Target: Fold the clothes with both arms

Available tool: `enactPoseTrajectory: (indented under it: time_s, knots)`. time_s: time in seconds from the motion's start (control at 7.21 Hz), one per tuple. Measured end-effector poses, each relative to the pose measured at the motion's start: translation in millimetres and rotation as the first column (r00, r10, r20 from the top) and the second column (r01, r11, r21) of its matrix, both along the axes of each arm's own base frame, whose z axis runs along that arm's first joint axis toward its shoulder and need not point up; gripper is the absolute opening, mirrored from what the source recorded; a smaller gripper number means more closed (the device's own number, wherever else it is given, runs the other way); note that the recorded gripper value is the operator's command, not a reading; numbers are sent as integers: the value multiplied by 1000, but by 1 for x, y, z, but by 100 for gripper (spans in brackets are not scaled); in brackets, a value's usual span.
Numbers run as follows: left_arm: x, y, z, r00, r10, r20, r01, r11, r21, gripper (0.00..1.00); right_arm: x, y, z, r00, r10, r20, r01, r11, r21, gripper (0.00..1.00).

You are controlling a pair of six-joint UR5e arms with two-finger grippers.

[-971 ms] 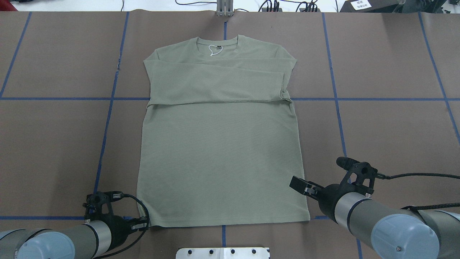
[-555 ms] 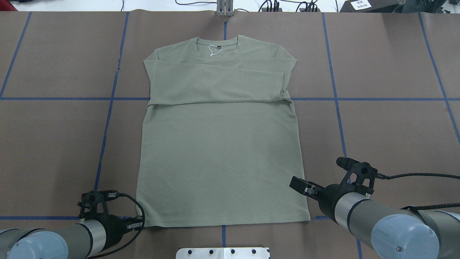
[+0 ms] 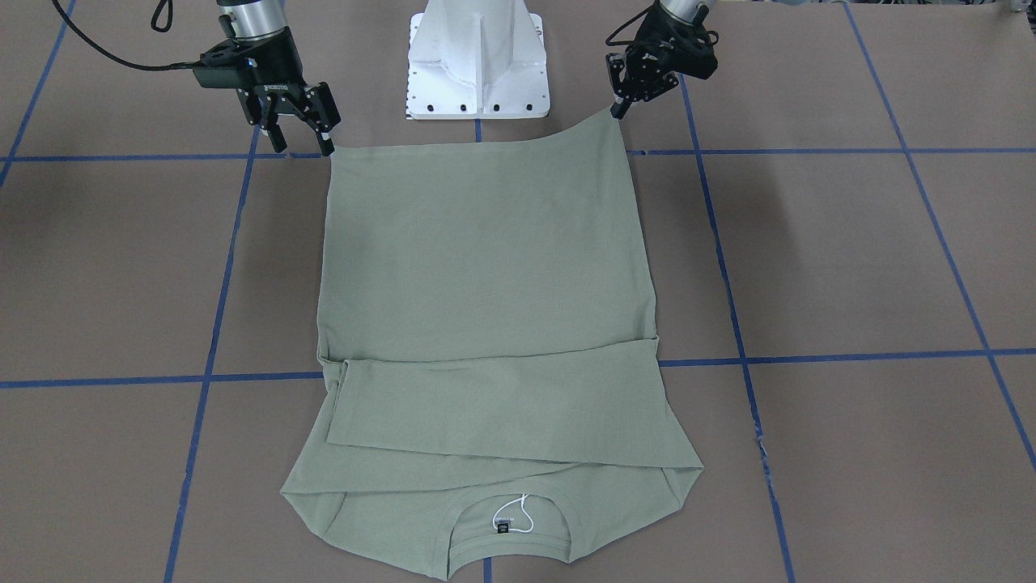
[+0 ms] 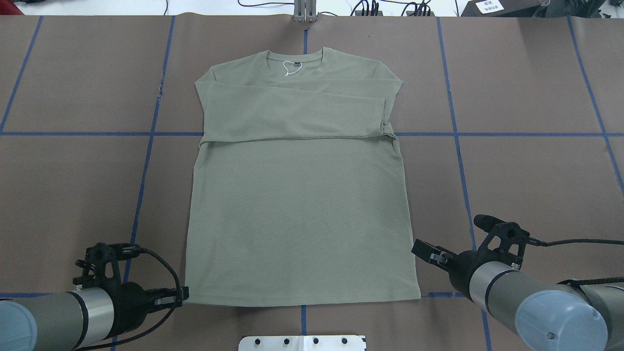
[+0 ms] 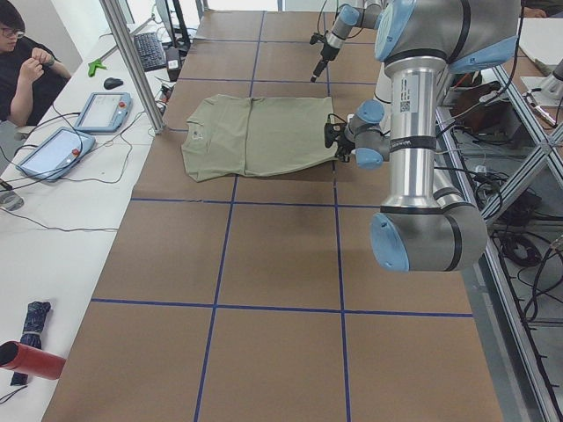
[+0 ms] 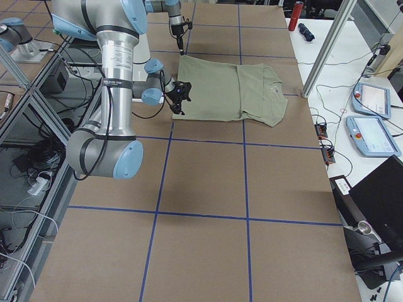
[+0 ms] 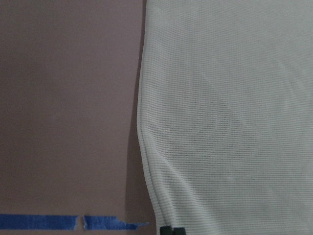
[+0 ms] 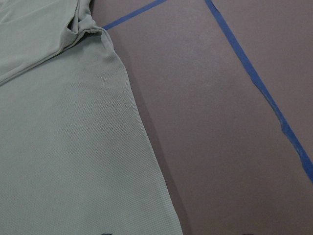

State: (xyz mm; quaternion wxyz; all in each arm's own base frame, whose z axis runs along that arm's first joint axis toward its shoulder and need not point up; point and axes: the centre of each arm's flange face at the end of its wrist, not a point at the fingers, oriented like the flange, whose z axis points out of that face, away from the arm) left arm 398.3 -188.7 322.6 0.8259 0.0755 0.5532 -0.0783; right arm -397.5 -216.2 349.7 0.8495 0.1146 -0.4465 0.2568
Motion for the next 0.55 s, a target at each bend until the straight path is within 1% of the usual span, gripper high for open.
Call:
enactPoseTrajectory:
  time_s: [0.42, 0.55]
  knots:
    - [-11, -11, -13, 999, -18, -30, 18, 1000, 1, 0, -10, 10, 2, 999, 32, 8, -31, 999, -43, 79]
    - [-11, -11, -15, 999, -18, -35, 18, 1000, 1, 0, -23, 13, -5, 999, 52, -5, -52, 996, -75, 79]
